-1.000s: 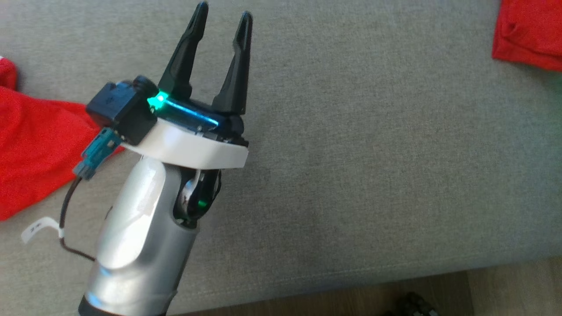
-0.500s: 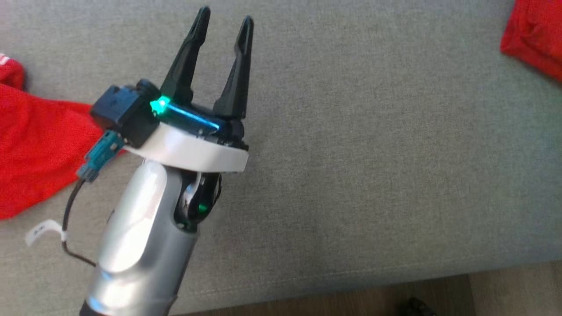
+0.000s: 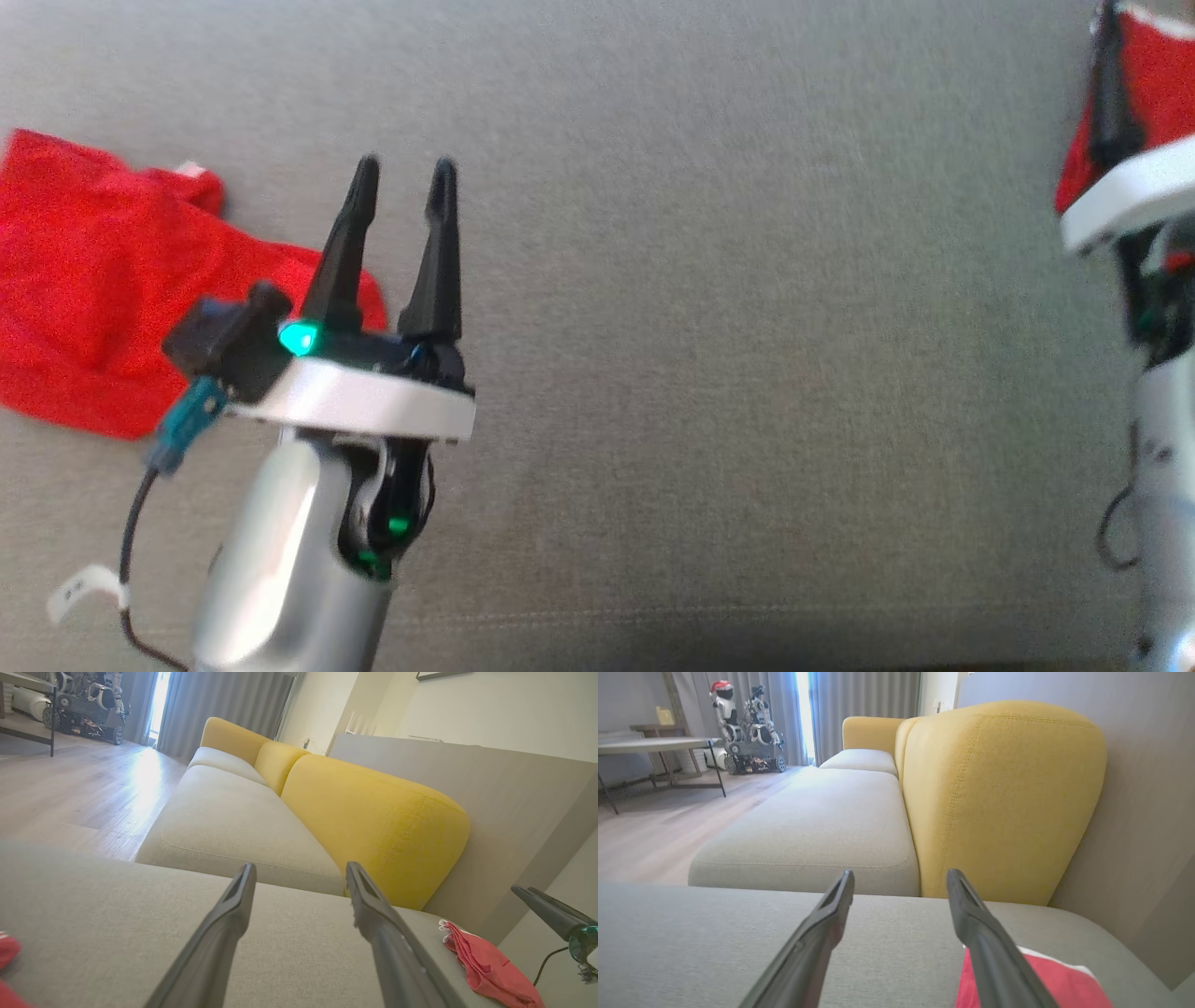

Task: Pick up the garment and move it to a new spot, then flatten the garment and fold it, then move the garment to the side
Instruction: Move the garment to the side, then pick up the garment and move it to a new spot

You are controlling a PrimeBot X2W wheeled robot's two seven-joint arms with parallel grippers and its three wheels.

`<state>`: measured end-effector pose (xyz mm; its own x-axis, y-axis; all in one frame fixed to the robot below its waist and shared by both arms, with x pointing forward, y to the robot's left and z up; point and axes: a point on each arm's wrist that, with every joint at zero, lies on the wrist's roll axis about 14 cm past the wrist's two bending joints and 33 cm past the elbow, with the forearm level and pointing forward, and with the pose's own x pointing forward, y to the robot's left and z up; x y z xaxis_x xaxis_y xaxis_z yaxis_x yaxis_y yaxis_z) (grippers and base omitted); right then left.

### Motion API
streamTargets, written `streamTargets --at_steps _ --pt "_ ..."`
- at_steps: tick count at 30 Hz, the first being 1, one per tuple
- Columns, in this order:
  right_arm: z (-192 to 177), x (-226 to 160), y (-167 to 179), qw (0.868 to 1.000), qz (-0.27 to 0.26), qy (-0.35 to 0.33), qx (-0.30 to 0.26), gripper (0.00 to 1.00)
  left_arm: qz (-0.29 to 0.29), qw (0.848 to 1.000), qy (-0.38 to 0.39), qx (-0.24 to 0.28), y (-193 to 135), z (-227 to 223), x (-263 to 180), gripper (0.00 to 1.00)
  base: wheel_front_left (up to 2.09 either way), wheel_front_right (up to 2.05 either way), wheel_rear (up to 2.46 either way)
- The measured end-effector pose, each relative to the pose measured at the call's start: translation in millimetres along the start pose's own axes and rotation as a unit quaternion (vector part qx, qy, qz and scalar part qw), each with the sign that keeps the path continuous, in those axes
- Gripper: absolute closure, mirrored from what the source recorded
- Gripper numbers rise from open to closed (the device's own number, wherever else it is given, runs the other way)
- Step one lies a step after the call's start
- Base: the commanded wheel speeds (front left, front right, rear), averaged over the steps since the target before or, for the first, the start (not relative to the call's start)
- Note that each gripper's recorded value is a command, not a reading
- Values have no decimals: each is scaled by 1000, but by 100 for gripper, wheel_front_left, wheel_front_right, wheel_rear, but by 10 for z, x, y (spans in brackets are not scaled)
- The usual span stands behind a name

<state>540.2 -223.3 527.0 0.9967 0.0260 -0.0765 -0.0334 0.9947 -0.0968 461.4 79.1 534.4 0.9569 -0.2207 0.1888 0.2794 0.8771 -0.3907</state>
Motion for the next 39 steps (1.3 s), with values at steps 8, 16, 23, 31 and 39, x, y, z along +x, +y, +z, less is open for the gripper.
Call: streamTargets --at_steps 8,16,23,31,39 --pt "70 -380 491 996 38 -37 70 0 54 998 -14 9 187 236 -517 0 0 0 0" --pt "-28 -799 925 989 83 -48 110 0 78 997 -12 17 228 284 -893 0 0 0 0" --pt "-77 -1125 895 989 74 -74 103 0 77 996 -8 40 191 281 -1046 0 0 0 0" --pt "-272 -1308 840 991 61 -59 105 0 76 996 4 35 166 202 -1109 0 0 0 0" --pt "-299 -1304 842 991 61 -56 105 0 74 996 6 40 163 184 -1089 0 0 0 0"
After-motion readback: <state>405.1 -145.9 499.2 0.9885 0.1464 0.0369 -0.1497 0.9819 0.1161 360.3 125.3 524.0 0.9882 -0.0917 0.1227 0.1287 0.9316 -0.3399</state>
